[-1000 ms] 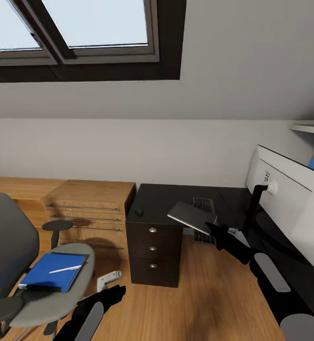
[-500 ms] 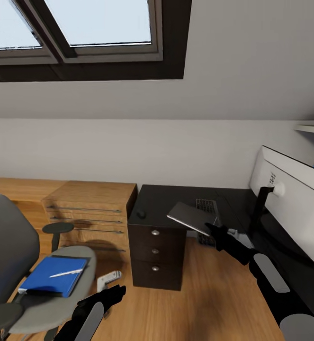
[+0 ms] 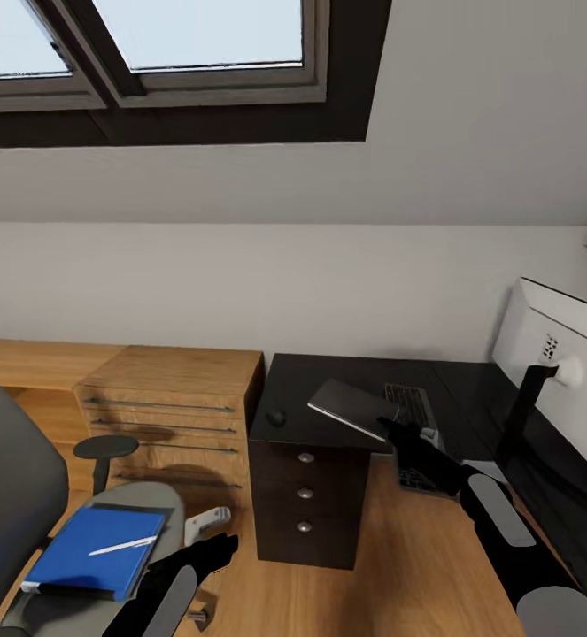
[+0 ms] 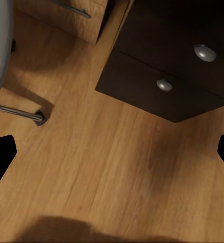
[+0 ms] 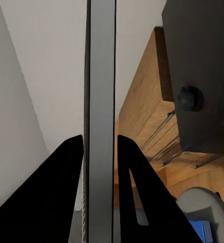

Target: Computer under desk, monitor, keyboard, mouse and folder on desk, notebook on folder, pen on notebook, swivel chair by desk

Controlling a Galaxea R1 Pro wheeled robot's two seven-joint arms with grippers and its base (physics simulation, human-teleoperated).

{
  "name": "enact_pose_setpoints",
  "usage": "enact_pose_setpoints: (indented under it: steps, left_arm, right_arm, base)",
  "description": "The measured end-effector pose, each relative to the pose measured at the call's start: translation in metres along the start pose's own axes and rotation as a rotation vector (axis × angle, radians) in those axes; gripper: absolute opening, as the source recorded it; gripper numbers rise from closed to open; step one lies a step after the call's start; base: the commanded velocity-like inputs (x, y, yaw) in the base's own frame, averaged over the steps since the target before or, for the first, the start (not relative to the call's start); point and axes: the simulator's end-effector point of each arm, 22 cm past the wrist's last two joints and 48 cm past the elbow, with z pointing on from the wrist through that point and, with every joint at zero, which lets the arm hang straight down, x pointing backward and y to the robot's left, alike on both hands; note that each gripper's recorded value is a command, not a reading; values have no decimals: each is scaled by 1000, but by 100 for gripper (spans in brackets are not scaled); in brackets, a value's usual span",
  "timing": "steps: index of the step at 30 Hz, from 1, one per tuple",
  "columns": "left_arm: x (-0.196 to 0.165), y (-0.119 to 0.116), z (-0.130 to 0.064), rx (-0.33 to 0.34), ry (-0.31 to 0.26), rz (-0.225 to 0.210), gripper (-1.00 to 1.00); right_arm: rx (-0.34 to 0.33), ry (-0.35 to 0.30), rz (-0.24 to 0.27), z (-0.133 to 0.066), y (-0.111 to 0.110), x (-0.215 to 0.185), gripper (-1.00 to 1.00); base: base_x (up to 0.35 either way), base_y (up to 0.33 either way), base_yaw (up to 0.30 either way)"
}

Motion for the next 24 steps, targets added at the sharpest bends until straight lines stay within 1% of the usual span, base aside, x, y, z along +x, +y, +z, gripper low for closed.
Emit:
enact_pose_setpoints:
  steps: [5,15,20,23,24]
  left_arm:
    - [0,0,0,0,-3,1,100]
    - [2,-11,-1,17,-7,27,100]
    - [0,-13,-2,19,-12,29,100]
    - [-6,-16,-5,28,-26,28,100]
    - [-12,-21,-8,39,-42,26,100]
  right_arm:
    - [-2,5,4,4,1,7,-100]
    - [-10,5,10,4,2,6,-100]
    - [21,8,17,9,-9,15,-100]
    - [50,-10,24,15,-18,22,-100]
    - [69,-29,19,20,-23,25,-100]
  base:
    - [320,6,0]
    - [43,0,0]
    - [2,0,0]
    - [0,0,0]
    - [0,0,0]
